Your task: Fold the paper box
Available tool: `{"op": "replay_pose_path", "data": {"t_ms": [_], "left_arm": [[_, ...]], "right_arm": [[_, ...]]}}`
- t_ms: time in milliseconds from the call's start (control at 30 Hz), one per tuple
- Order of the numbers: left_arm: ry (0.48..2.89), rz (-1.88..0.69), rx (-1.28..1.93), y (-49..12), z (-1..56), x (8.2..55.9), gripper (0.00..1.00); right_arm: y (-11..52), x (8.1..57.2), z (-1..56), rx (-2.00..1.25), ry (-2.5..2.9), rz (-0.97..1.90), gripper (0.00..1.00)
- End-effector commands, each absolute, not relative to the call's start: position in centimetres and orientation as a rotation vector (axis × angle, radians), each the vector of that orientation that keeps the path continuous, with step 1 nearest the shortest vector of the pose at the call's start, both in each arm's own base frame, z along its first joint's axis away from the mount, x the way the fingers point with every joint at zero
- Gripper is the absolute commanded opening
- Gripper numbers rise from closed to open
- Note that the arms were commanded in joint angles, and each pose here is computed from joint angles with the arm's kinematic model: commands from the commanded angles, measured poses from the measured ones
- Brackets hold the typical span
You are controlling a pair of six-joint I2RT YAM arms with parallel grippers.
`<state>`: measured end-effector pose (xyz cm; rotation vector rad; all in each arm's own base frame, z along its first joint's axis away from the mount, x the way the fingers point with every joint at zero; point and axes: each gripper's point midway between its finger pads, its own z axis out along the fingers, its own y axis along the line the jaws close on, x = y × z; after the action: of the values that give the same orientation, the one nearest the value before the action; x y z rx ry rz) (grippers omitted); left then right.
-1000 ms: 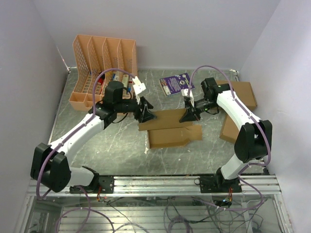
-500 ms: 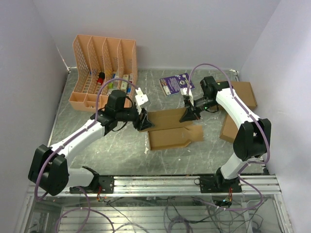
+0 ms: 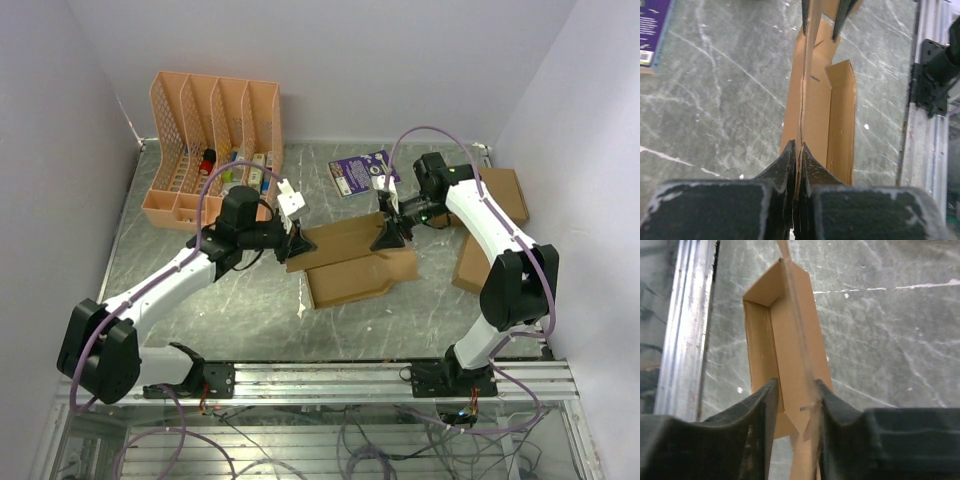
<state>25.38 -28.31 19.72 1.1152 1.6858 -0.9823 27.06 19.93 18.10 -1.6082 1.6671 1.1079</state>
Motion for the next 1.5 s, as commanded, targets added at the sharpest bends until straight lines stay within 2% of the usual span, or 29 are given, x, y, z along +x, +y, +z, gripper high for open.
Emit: {"op": "replay_pose_path", "data": {"t_ms": [0, 167, 200, 367, 400, 567, 733, 833, 1000, 1333, 1400, 1467], "left_arm": [[1.601, -0.831, 0.985, -27.2, 22.5, 27.2, 0.07], [1.622, -0.838, 0.781, -25.8, 23.0, 26.9, 0.07], [1.626, -0.842, 0.747, -25.6, 23.1, 26.7, 0.07], [1.569, -0.808, 0.683, -24.8, 23.6, 25.2, 0.07], [1.574, -0.792, 0.683, -24.6, 23.2, 25.1, 0.07], [1.615, -0.758, 0.719, -24.6, 21.6, 25.2, 0.07], [1.599, -0.783, 0.728, -25.3, 21.8, 25.3, 0.07], [1.589, -0.794, 0.720, -25.5, 22.2, 25.4, 0.07], [1.588, -0.788, 0.726, -25.5, 22.3, 25.4, 0.07], [1.570, -0.806, 0.719, -25.7, 22.7, 25.3, 0.07], [1.571, -0.811, 0.714, -25.7, 22.7, 25.4, 0.07], [1.572, -0.818, 0.707, -25.8, 22.7, 25.5, 0.07]], "right_arm": [[18.3, 30.1, 20.9, -1.466, 1.715, 1.009, 0.44], [13.2, 32.6, 23.9, -1.301, 1.692, 0.866, 0.58], [12.8, 32.3, 23.2, -1.296, 1.669, 0.848, 0.64], [13.5, 29.6, 21.0, -1.480, 1.229, 0.624, 0.88], [13.9, 29.2, 20.8, -1.507, 1.171, 0.605, 0.89], [14.7, 32.0, 20.3, -1.504, 1.137, 0.620, 0.76], [16.4, 33.5, 18.6, -1.497, 1.132, 0.551, 0.52], [17.4, 33.8, 17.4, -1.495, 1.145, 0.529, 0.44], [18.0, 34.2, 15.8, -1.486, 1.190, 0.496, 0.41], [18.8, 35.2, 14.7, -1.482, 1.228, 0.483, 0.47], [19.3, 35.0, 14.1, -1.499, 1.227, 0.494, 0.46], [19.8, 34.7, 13.8, -1.512, 1.224, 0.490, 0.40]]}}
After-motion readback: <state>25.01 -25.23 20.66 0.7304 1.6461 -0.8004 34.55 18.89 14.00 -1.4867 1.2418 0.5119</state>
